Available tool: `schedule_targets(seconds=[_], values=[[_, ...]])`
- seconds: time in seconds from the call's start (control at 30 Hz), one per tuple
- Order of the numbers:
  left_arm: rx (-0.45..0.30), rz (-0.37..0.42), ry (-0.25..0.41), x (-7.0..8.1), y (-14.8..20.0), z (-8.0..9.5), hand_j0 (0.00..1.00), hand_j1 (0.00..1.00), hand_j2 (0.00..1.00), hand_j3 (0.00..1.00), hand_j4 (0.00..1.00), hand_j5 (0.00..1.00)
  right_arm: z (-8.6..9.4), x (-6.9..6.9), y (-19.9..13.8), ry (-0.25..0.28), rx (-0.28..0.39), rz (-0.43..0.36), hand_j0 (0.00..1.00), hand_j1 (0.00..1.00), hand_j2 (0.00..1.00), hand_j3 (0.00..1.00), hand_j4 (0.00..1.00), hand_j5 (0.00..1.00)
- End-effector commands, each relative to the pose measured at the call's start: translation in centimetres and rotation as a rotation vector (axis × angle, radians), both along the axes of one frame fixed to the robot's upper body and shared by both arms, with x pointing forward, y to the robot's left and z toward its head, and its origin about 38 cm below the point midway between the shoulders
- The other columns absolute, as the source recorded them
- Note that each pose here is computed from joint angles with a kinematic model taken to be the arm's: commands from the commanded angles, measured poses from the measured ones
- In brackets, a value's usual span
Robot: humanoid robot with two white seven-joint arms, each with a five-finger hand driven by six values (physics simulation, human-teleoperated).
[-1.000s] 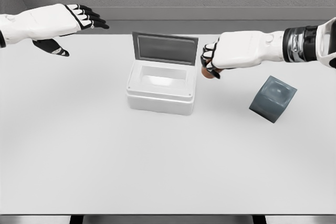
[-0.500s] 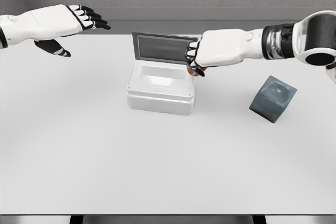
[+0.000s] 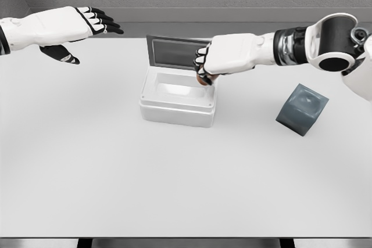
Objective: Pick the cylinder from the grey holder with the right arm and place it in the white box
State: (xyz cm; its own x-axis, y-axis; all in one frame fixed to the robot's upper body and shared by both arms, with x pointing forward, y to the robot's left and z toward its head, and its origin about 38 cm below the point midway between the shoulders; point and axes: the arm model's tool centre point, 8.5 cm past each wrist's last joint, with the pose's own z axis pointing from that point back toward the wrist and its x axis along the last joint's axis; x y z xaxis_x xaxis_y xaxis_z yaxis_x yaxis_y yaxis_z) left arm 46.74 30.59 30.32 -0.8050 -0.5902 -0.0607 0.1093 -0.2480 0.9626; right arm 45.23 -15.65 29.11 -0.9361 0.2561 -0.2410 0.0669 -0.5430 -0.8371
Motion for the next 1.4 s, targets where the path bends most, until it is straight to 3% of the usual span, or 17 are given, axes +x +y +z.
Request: schedule_targets(seconds=[0.0,0.37,0.43,0.47,0.57,0.6,0.7,0.83,0.9,0.93,1.1,1.13,1.23,1.37], values=[[-0.011,-0.004,0.001,0.1,-0.3,0.0,1.0,1.0,1.0,1.0,1.0,1.0,0.1,0.1,0.3,0.001,0.009,0.001,0.97,0.97,0.97,0.97,0.97,0.97],[-0.018,-0.001,0.01,0.3,-0.5,-0.4,1.0,1.0,1.0,1.0,1.0,1.0,1.4,-0.3,0.9,-0.017,0.037,0.023,0.99,0.99,0.99,0.99,0.99,0.99],[-0.018,0.0,0.01,0.4,-0.4,-0.4,1.0,1.0,1.0,1.0,1.0,1.0,3.0,-1.6,0.0,-0.056,0.049,0.043,0.99,0.99,0.99,0.99,0.99,0.99],[-0.019,0.001,0.012,0.5,-0.5,-0.5,1.0,1.0,1.0,1.0,1.0,1.0,4.9,-2.7,-1.6,-0.067,0.087,0.044,0.99,0.99,0.99,0.99,0.99,0.99],[-0.025,0.002,0.022,0.9,-0.9,-0.9,1.0,1.0,1.0,1.0,1.0,1.0,7.5,-4.3,-5.7,-0.061,0.14,0.003,0.99,0.99,0.99,0.99,0.99,0.99],[-0.03,0.007,0.027,1.3,-1.1,-1.1,1.0,1.0,1.0,1.0,1.0,1.0,8.5,-5.2,-7.1,-0.049,0.18,-0.009,0.99,0.99,0.99,0.99,0.99,0.99],[-0.007,-0.005,0.017,1.8,-2.2,-1.6,1.0,1.0,1.0,1.0,1.0,1.0,10.0,-6.0,-9.6,-0.005,0.336,-0.036,0.99,0.99,0.99,0.99,0.99,0.99],[-0.023,0.051,0.027,3.8,-1.8,-1.8,1.0,1.0,1.0,1.0,1.0,1.0,11.6,-7.5,-13.9,0.032,0.588,-0.081,0.99,0.99,0.99,0.99,0.99,0.99],[0.003,0.046,0.011,4.1,-2.3,-1.7,1.0,1.0,1.0,1.0,1.0,1.0,11.2,-8.3,-15.7,0.087,0.686,-0.096,0.99,0.99,0.99,0.99,0.99,0.99],[-0.004,0.035,0.012,4.2,-2.9,-1.8,1.0,1.0,1.0,1.0,1.0,1.0,10.5,-8.7,-16.4,0.155,0.76,-0.091,0.99,0.99,0.99,0.99,0.99,0.99],[-0.01,0.025,0.026,4.5,-3.8,-2.5,1.0,1.0,1.0,1.0,1.0,1.0,5.5,-9.5,-16.9,0.404,0.937,-0.097,0.99,0.99,0.99,0.99,0.99,0.99],[-0.013,0.022,0.021,4.6,-4.1,-2.2,1.0,1.0,1.0,1.0,1.0,1.0,4.6,-9.4,-16.7,0.426,0.963,-0.099,0.99,0.99,0.99,0.99,0.99,0.99],[-0.017,0.025,0.022,4.9,-4.3,-2.2,1.0,1.0,1.0,1.0,1.0,1.0,3.0,-10.0,-17.3,0.426,1.047,-0.12,1.0,1.0,1.0,1.0,1.0,1.0],[-0.006,0.027,0.019,5.7,-5.3,-2.5,1.0,1.0,1.0,1.0,1.0,1.0,-0.2,-10.7,-17.6,0.487,1.094,-0.168,1.0,1.0,1.0,1.0,1.0,1.0]])
